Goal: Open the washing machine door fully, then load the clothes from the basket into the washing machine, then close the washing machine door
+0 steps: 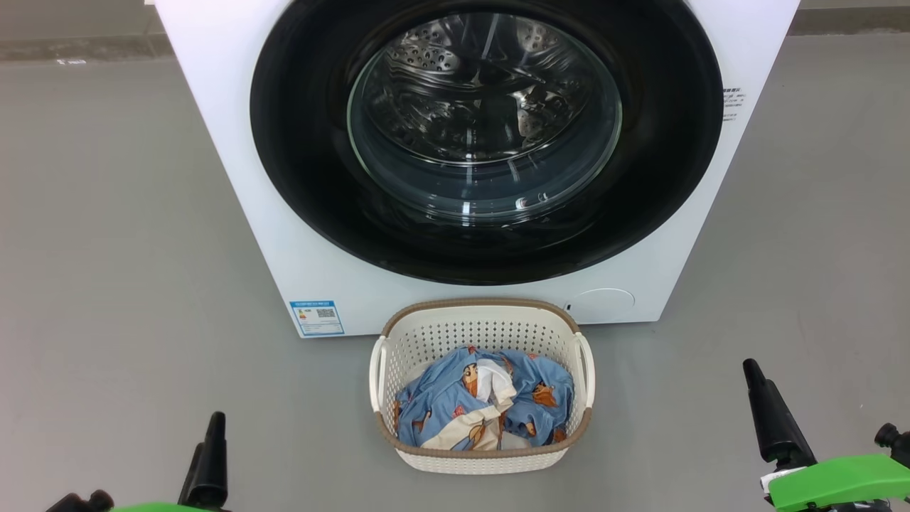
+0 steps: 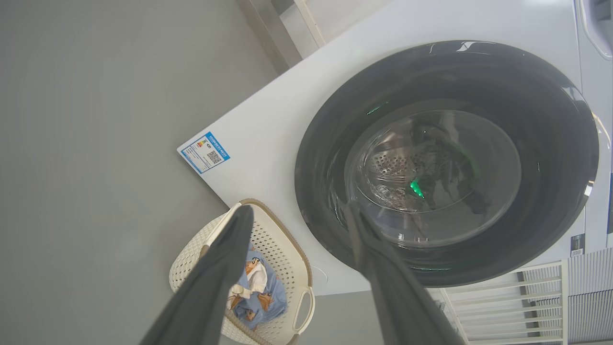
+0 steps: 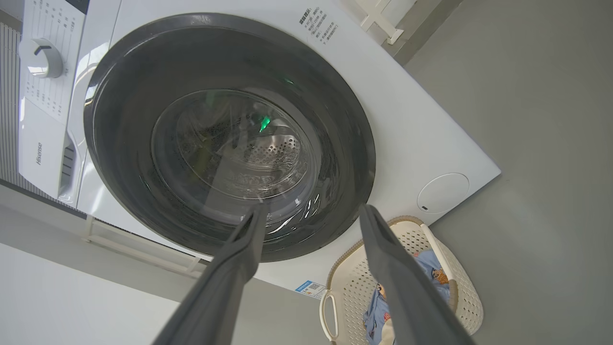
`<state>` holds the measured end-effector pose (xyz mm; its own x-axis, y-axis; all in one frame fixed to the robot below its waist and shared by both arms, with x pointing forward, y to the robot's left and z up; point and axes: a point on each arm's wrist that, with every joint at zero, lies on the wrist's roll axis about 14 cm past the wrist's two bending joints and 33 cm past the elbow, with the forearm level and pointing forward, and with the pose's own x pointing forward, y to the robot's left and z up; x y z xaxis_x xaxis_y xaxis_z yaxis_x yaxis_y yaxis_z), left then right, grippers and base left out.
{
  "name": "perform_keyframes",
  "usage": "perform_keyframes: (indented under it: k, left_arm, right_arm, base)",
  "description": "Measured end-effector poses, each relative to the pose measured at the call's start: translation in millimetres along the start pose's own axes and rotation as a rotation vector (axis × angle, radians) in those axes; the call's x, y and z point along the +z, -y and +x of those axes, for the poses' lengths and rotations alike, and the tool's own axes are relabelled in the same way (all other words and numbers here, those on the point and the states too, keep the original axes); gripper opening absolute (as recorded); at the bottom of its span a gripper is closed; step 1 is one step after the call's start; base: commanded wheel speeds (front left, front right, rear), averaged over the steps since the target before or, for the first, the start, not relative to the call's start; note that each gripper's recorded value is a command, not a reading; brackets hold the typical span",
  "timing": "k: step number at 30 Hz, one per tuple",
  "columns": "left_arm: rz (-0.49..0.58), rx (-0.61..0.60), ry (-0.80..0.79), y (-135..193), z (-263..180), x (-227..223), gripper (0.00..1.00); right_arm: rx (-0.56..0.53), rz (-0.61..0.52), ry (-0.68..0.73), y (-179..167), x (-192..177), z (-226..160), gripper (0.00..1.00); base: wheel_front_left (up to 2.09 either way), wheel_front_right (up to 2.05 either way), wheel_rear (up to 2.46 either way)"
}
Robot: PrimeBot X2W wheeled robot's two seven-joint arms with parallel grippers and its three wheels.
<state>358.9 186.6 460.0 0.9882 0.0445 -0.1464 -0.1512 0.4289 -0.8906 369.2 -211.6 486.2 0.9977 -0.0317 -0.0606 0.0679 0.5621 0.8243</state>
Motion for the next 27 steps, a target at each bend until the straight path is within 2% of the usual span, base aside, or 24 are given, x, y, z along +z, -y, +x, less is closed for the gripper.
perform_keyframes:
  k: [11, 27]
  left_arm:
    - [0.248, -0.030, -0.010, 6.5, 1.3, -4.5, 1.00]
    - [0.511, -0.066, 0.017, 16.1, 1.1, -1.8, 1.00]
  right_arm:
    - [0.015, -0.174, -0.009, -1.3, -2.2, 1.0, 1.00]
    - [0.010, -0.374, -0.020, 7.0, -3.5, -0.2, 1.00]
  base:
    - [0.00, 0.00, 0.00]
    - [0.00, 0.00, 0.00]
